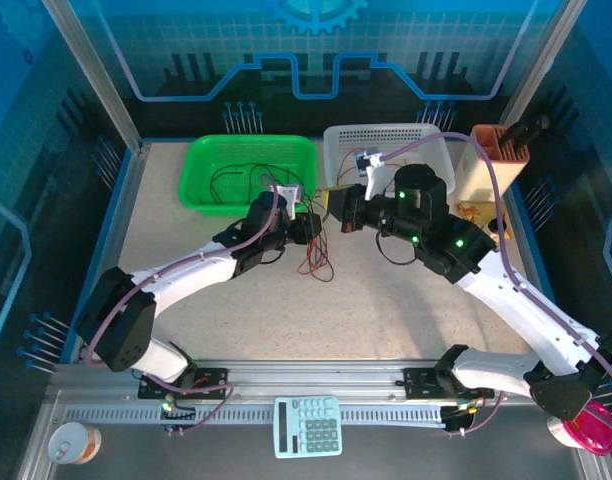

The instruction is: Untangle the cables

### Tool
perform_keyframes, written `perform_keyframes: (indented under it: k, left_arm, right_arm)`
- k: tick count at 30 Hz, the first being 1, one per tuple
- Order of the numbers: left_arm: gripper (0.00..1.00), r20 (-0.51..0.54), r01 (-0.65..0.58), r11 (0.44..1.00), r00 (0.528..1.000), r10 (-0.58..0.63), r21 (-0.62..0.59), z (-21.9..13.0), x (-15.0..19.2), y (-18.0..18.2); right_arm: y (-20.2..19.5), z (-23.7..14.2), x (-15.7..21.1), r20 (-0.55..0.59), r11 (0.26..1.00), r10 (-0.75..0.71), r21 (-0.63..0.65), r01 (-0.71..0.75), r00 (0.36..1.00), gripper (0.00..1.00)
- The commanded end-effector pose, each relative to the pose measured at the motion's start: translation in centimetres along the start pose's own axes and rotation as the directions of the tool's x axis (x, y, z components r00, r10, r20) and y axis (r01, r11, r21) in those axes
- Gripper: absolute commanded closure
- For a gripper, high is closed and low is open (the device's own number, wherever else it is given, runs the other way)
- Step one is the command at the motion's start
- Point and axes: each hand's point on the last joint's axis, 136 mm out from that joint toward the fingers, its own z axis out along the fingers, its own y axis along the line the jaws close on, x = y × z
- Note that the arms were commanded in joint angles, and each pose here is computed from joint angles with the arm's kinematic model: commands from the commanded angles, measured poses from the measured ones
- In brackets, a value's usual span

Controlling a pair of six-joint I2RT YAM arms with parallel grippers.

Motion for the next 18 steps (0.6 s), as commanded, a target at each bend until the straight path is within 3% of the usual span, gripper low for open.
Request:
perform_keyframes:
  k: [1, 7, 18]
  left_arm:
    - [0.76, -0.007, 0.001, 1.0, 1.0, -0.001, -0.012, 0.7, 1.1, 0.5]
    - [0.76, -0.056, 0.009, 0.999, 0.998, -0.011, -0.033, 1.3, 3.6, 1.7]
    - [0.77, -0.11, 0.034, 0.996, 0.993, -0.043, -0.081, 1.0, 7.5, 4.3]
  right_arm:
    - [1.6, -2.1, -3.6, 0.106, 0.999, -0.01, -0.046, 0.015, 0.994, 1.0]
    - [0.6, -2.9, -6.3, 0.178, 1.0, -0.016, -0.016, 0.019, 0.984, 1.0]
    - [-1.2, -6.8, -14.5, 0.394, 0.999, -0.022, 0.046, 0.005, 0.919, 1.0]
